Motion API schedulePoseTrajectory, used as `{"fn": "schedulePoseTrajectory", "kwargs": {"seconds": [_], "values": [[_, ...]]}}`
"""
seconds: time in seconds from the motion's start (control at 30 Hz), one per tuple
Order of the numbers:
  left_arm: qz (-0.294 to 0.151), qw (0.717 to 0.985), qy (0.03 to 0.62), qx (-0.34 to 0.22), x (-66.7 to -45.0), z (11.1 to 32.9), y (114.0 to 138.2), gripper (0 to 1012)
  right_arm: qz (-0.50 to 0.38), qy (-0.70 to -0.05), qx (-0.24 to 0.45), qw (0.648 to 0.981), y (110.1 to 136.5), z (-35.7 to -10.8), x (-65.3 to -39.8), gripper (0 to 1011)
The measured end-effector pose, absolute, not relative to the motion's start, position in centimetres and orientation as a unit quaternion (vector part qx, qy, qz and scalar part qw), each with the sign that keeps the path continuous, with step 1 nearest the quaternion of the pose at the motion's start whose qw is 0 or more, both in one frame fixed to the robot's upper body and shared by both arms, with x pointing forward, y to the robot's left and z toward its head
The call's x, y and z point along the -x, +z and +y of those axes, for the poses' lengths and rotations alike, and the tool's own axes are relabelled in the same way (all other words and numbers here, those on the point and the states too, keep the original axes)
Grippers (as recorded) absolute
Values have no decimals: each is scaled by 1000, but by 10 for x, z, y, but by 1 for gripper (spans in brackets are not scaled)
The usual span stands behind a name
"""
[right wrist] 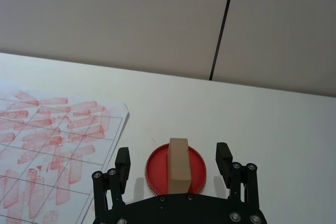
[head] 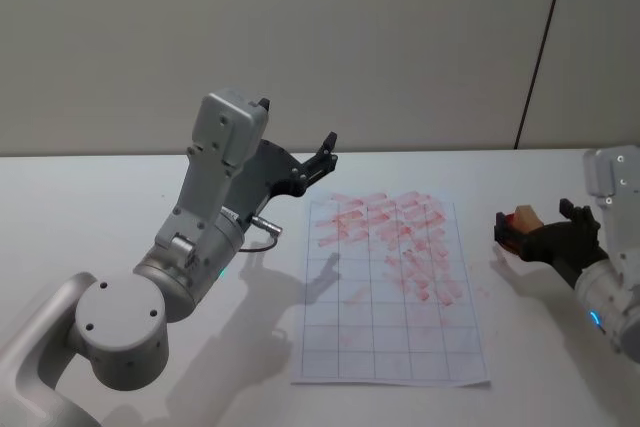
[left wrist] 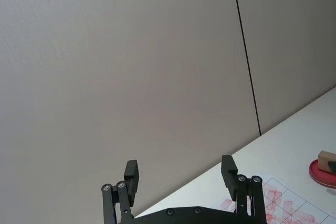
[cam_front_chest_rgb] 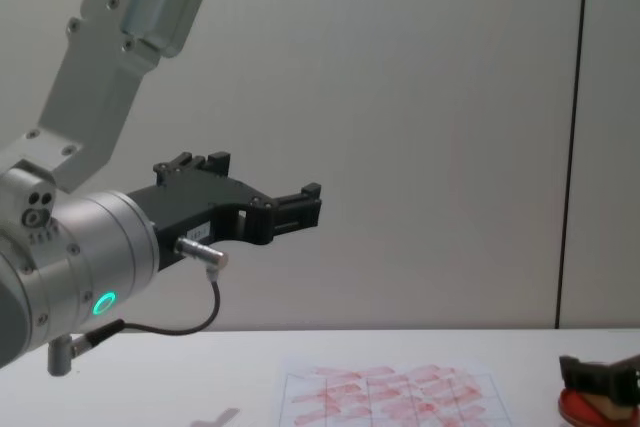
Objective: Use the one hand to pick up the stamp and affix it onto the A4 paper.
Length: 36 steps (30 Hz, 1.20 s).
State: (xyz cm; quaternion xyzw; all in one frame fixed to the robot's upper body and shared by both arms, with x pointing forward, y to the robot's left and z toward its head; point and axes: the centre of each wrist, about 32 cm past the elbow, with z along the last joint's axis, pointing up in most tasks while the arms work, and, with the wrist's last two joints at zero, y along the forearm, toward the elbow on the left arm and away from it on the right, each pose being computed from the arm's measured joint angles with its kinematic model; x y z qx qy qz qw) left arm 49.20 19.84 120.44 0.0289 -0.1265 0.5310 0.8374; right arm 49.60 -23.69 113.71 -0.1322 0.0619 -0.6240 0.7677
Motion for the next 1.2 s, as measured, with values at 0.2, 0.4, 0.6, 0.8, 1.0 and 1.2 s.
{"fn": "schedulePoseTrajectory", "kwargs": {"seconds": [0.2,0.4,0.6,0.8,1.0,1.2], "values": [[-126,837,531,-29,-492,198,1204,1001,72,-625,141,765,1130,-238,-500,965],[-126,837,531,-29,-492,198,1204,1001,79,-626,147,762,1125,-238,-505,813],[-126,837,531,-29,-492,198,1204,1001,79,-626,149,761,1122,-239,-507,676],[-126,837,531,-29,-492,198,1204,1001,75,-626,147,762,1120,-238,-510,464],[-126,837,531,-29,-492,198,1204,1001,72,-626,146,763,1119,-238,-512,250],[-126,837,531,-29,-492,198,1204,1001,74,-627,148,761,1117,-237,-513,225]]}}
